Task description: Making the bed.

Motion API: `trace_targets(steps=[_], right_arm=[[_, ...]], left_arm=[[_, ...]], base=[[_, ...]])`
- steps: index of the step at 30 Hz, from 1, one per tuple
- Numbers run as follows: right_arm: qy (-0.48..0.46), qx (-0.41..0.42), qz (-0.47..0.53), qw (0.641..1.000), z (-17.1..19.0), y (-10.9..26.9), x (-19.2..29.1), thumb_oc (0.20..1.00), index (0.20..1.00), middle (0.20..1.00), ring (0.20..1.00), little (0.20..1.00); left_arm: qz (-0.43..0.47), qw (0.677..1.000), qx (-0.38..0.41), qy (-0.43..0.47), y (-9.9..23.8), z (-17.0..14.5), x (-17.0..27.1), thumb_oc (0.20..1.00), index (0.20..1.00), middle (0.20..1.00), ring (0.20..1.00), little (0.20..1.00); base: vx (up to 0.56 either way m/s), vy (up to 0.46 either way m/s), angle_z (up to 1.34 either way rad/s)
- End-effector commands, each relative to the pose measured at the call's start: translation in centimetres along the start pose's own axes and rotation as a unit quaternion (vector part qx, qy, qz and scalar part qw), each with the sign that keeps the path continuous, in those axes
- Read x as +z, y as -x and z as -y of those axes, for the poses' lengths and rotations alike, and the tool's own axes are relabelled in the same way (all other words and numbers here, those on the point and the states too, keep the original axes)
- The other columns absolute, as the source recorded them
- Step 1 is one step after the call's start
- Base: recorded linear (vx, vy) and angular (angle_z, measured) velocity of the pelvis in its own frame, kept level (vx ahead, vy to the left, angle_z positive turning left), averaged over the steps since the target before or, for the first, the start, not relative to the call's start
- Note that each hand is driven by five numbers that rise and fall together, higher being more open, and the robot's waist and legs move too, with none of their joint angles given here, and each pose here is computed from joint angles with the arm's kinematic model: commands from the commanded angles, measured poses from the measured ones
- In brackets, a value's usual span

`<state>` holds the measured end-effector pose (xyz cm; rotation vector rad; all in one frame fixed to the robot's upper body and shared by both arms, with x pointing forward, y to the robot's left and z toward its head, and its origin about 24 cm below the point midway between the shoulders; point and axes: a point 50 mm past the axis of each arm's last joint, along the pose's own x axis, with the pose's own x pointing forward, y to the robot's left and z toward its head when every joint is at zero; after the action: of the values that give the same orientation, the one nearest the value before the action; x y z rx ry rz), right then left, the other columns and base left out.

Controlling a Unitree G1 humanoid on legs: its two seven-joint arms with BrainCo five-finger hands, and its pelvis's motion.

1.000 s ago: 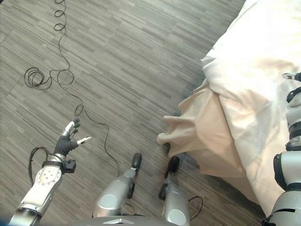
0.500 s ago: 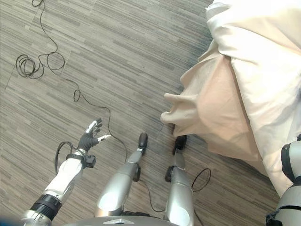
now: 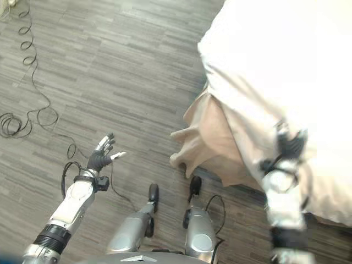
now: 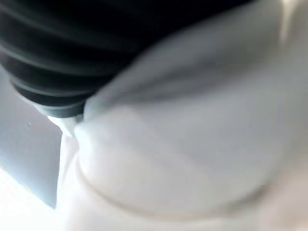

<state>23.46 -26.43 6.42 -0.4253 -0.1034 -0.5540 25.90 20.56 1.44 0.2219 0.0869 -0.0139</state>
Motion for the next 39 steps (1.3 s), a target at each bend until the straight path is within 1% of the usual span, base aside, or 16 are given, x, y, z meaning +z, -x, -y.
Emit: trace_targets(steps=[1,9,10,11,12,13,15,17,20,23,24,25,27,32,38,39], right_arm=[[0.020,0.037,-0.019,0.999,0.4,-0.7,-1.5,0.200,0.200,0.200,0.200,0.200],[-0.086,0.238,-0.126,0.959,-7.1,6.2,-4.3,0.200,0.200,0.200,0.200,0.200],[-0.142,0.254,-0.165,0.943,-8.5,7.2,-4.9,0.200,0.200,0.200,0.200,0.200],[-0.264,0.275,-0.242,0.892,-11.2,8.7,-5.5,0.200,0.200,0.200,0.200,0.200],[-0.311,0.280,-0.277,0.865,-12.5,9.1,-5.8,0.200,0.200,0.200,0.200,0.200],[-0.311,0.280,-0.277,0.865,-12.5,9.1,-5.8,0.200,0.200,0.200,0.200,0.200],[-0.330,0.321,-0.303,0.835,-14.9,9.3,-5.6,0.200,0.200,0.200,0.200,0.200],[-0.302,0.367,-0.292,0.830,-16.4,9.2,-4.9,0.200,0.200,0.200,0.200,0.200],[-0.252,0.443,-0.249,0.823,-19.0,9.5,-2.8,0.200,0.200,0.200,0.200,0.200],[-0.216,0.504,-0.175,0.818,-21.5,9.2,0.7,0.200,0.200,0.200,0.200,0.200],[-0.206,0.518,-0.151,0.817,-22.3,9.1,1.8,0.526,0.526,0.526,0.526,0.526],[-0.191,0.534,-0.118,0.815,-23.1,8.9,3.3,1.000,1.000,1.000,1.000,1.000],[-0.135,0.564,-0.053,0.813,-24.9,9.0,6.0,1.000,1.000,1.000,1.000,1.000],[-0.087,0.593,-0.031,0.800,-26.0,10.1,6.5,1.000,1.000,1.000,1.000,1.000],[-0.036,0.618,-0.066,0.783,-23.9,11.5,1.9,1.000,1.000,1.000,1.000,1.000],[-0.026,0.597,-0.125,0.792,-21.3,11.6,-1.9,1.000,1.000,1.000,1.000,1.000]], left_arm=[[0.000,0.999,0.011,-0.032,1.3,-1.5,-0.2,1.000,1.000,1.000,1.000,1.000],[-0.038,0.999,-0.011,-0.005,3.1,0.2,-2.1,1.000,1.000,1.000,1.000,1.000],[-0.048,0.999,-0.021,0.002,3.2,0.9,-2.6,1.000,1.000,1.000,1.000,1.000],[-0.084,0.996,-0.032,0.029,3.4,2.2,-4.0,1.000,1.000,1.000,1.000,1.000],[-0.105,0.993,-0.039,0.037,3.4,2.8,-4.8,1.000,1.000,1.000,1.000,1.000],[-0.104,0.993,-0.039,0.037,3.4,2.8,-4.8,1.000,1.000,1.000,1.000,1.000],[-0.153,0.986,-0.063,0.035,3.6,3.9,-6.7,1.000,1.000,1.000,1.000,1.000],[-0.187,0.978,-0.088,0.000,4.2,4.8,-8.3,1.000,1.000,1.000,1.000,1.000],[-0.229,0.966,-0.114,-0.044,5.2,6.0,-10.3,1.000,1.000,1.000,1.000,1.000],[-0.259,0.958,-0.118,-0.038,6.0,6.8,-11.4,1.000,1.000,1.000,1.000,1.000],[-0.263,0.957,-0.117,-0.038,6.2,6.9,-11.7,1.000,1.000,1.000,1.000,1.000],[-0.267,0.956,-0.116,-0.037,6.3,6.9,-11.8,1.000,1.000,1.000,1.000,1.000],[-0.272,0.953,-0.122,-0.047,6.7,6.9,-12.1,1.000,1.000,1.000,1.000,1.000],[-0.283,0.949,-0.125,-0.060,7.3,6.5,-12.6,1.000,1.000,1.000,1.000,1.000],[-0.301,0.940,-0.135,-0.085,7.5,5.9,-13.2,1.000,1.000,1.000,1.000,1.000],[-0.319,0.935,-0.130,-0.084,8.1,5.6,-13.9,1.000,1.000,1.000,1.000,1.000]], base=[[-0.09,0.089,-0.59],[-0.08,0.002,-0.70],[-0.12,-0.089,-0.63],[-0.16,-0.109,-0.42],[-0.11,-0.076,-0.32],[-0.09,-0.047,-0.09],[-0.11,-0.043,-0.07],[-0.15,-0.052,0.09],[-0.14,-0.042,0.10],[-0.11,-0.045,0.28],[-0.11,-0.056,0.37],[-0.09,-0.065,0.33],[-0.06,-0.080,0.43],[0.00,-0.053,0.40],[0.04,-0.031,0.30],[0.00,0.000,0.00]])
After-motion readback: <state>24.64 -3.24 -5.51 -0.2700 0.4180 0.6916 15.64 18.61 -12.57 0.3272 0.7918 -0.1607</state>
